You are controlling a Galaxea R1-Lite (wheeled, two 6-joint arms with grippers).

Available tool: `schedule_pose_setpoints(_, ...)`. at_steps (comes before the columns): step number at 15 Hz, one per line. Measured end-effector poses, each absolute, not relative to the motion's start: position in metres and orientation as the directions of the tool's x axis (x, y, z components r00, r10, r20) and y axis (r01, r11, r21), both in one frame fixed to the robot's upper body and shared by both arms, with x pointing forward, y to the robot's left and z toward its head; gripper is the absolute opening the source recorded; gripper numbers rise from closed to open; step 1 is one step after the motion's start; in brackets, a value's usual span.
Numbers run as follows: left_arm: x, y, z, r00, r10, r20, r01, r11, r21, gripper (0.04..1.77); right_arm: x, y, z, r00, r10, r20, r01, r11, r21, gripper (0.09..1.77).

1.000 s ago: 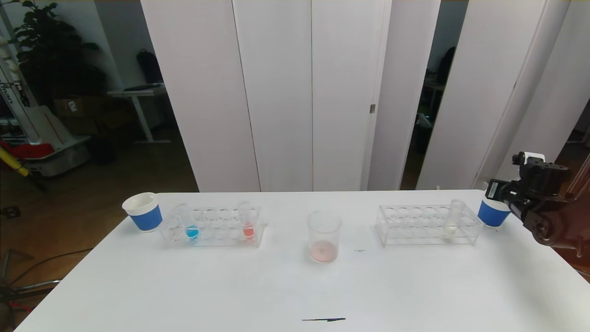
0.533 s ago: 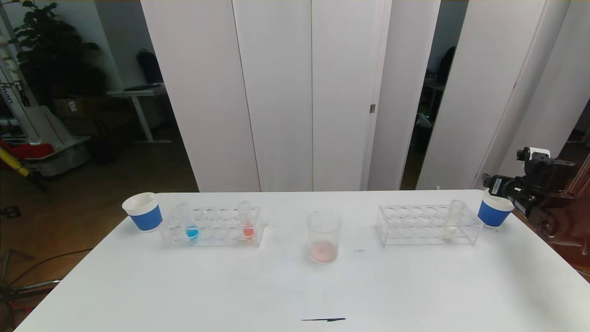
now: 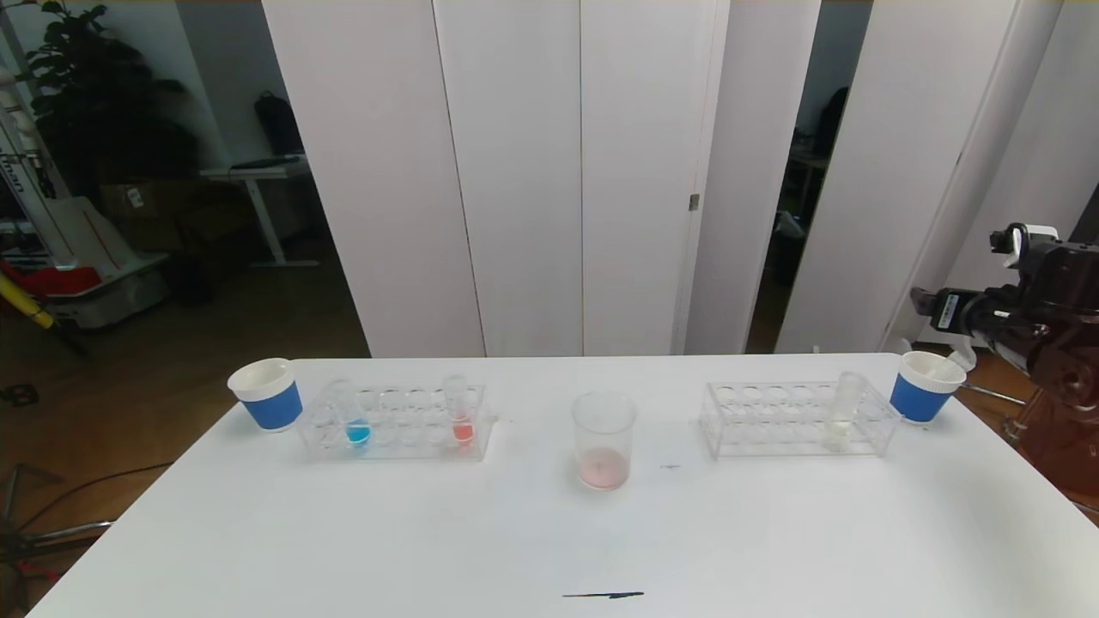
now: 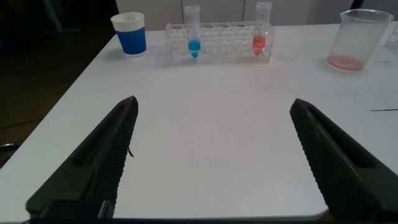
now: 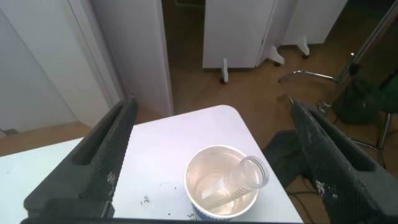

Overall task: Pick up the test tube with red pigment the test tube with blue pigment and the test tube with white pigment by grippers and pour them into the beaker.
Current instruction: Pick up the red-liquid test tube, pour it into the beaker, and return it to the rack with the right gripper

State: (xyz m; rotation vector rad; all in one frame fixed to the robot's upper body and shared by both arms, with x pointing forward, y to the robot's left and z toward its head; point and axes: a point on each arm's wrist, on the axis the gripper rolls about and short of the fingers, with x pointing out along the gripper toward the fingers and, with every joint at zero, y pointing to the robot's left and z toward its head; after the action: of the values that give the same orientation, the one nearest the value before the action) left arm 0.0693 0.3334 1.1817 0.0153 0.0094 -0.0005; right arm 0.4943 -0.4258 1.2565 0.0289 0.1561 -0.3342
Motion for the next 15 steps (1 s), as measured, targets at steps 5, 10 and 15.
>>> schedule_pose_setpoints(5,0.069,0.333,1.182,1.000,0.000,-0.009,0.001,1.000,0.015,1.75,0.436,-0.403,1.322,0.966,-0.234,-0.111,0.234,0.972,-0.020,1.75)
schedule_pose_setpoints(10,0.069,0.333,1.182,1.000,0.000,-0.009,0.001,1.000,0.015,1.75,0.331,-0.372,1.390,0.989,-0.135,0.068,0.140,0.987,-0.076,1.75)
schedule_pose_setpoints(15,0.069,0.333,1.182,1.000,0.000,-0.009,0.001,1.000,0.015,1.75,0.188,-0.347,1.402,0.976,-0.067,0.209,0.091,0.990,-0.112,1.75)
